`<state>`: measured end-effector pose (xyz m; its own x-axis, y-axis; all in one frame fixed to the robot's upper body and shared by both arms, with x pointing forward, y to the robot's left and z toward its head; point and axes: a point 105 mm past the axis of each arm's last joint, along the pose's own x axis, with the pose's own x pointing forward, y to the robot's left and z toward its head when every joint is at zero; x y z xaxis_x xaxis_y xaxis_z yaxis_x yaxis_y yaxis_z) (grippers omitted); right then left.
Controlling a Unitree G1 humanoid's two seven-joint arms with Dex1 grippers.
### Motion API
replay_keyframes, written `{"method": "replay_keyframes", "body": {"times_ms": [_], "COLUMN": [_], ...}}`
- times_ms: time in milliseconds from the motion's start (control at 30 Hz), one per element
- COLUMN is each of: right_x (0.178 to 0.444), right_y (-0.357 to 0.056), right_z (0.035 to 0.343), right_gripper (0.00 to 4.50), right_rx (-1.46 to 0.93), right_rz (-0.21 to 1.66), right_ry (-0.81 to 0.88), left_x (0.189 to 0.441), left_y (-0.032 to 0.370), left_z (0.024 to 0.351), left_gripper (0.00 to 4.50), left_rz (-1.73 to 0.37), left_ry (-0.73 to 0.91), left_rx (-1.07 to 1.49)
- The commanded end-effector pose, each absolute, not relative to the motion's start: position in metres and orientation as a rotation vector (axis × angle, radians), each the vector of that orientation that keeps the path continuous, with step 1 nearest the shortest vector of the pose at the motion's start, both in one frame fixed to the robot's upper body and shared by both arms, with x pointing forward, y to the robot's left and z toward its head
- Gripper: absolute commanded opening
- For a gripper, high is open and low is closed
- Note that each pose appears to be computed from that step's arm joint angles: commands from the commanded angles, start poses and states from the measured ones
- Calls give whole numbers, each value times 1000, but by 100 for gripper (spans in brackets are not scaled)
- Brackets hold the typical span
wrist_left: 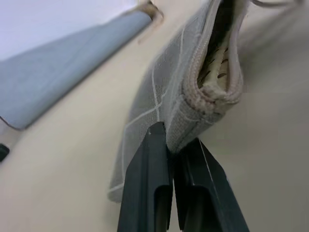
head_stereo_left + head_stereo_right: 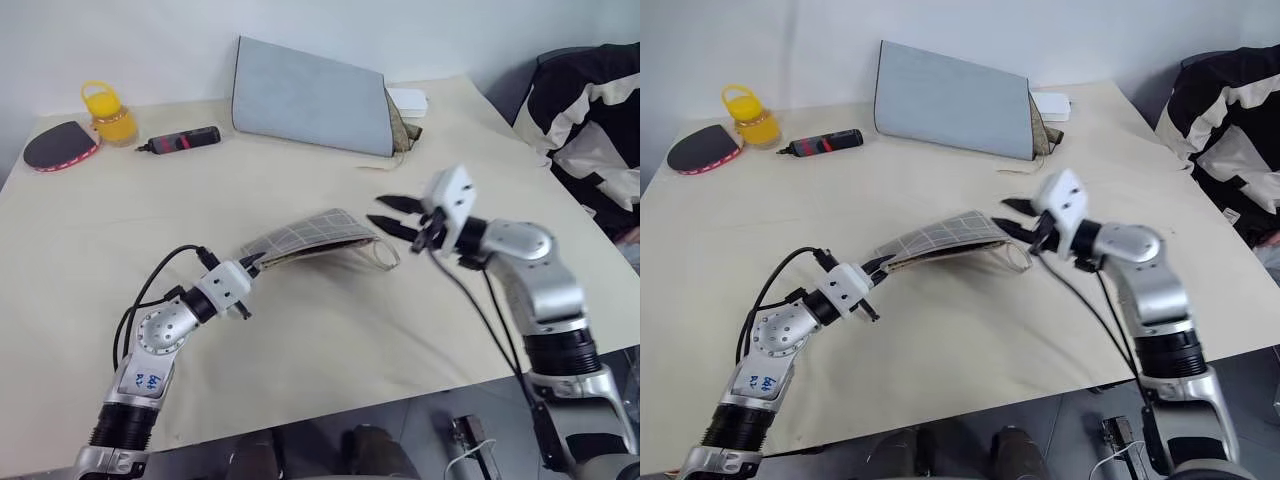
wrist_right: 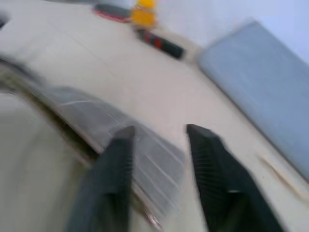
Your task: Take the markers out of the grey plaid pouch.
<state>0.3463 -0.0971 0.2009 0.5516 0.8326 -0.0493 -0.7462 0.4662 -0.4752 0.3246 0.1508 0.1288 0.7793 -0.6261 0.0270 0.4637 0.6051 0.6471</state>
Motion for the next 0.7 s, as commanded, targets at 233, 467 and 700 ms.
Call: {"method": "replay_keyframes", "body": {"times_ms": [233, 467, 700], "right_x": [335, 338, 343], "right_y": [-66, -68, -71], "right_z": [180, 161, 152], "right_gripper": [3, 3, 3], "right_rx": [-599, -688, -734], "right_rz": [1009, 1018, 1003], "right_ry": [-291, -259, -234], "left_x": [323, 322, 319], "left_y": [134, 134, 132], "left_z": [131, 132, 134], "left_gripper": [0, 0, 0], "left_rz": [-645, -647, -671], "left_ry": [-295, -294, -301], "left_rx": [647, 650, 658]}}
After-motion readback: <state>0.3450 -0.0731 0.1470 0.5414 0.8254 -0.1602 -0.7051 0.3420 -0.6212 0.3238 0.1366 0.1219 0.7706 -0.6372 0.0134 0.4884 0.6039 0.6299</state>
